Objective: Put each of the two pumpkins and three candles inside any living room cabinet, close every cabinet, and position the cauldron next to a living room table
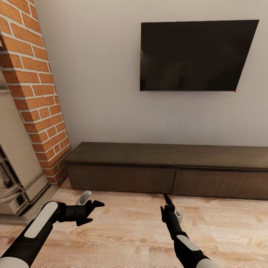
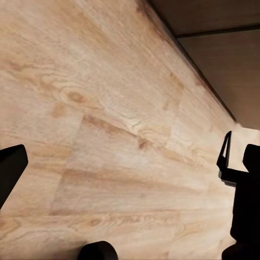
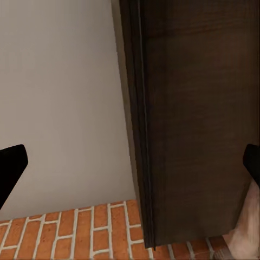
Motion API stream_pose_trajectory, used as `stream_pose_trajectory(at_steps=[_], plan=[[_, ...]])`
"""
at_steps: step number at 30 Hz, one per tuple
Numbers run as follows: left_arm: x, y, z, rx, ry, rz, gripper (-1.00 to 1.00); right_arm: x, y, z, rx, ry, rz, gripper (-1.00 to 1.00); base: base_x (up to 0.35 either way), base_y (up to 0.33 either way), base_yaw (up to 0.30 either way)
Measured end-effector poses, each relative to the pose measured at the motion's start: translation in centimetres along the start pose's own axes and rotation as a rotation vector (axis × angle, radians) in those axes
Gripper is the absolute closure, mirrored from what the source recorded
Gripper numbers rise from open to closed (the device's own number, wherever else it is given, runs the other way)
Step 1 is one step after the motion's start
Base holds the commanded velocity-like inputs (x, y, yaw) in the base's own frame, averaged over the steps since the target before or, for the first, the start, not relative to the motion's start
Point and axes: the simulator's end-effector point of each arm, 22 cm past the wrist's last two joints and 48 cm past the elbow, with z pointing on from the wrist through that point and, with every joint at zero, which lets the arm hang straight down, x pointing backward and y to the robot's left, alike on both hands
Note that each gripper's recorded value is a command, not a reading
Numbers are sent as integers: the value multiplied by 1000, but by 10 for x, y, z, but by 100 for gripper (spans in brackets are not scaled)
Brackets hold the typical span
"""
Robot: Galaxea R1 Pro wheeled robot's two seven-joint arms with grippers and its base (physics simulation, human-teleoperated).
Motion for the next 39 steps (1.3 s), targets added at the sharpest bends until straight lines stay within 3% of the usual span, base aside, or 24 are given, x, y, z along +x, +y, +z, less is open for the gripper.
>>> stream_pose_trajectory(at_steps=[8, 17, 39], plan=[[4, 14, 11, -18, 22, -21, -100, -2, -20, -1, 35, -4, 3, -100, 0, 0, 0], [4, 11, 11, -14, 20, -16, -100, -3, -20, -1, 36, -5, 4, -100, 26, 0, 0], [4, 10, 11, -12, 21, -15, -100, -6, -23, -1, 45, -17, -3, -100, 304, 0, 0]])
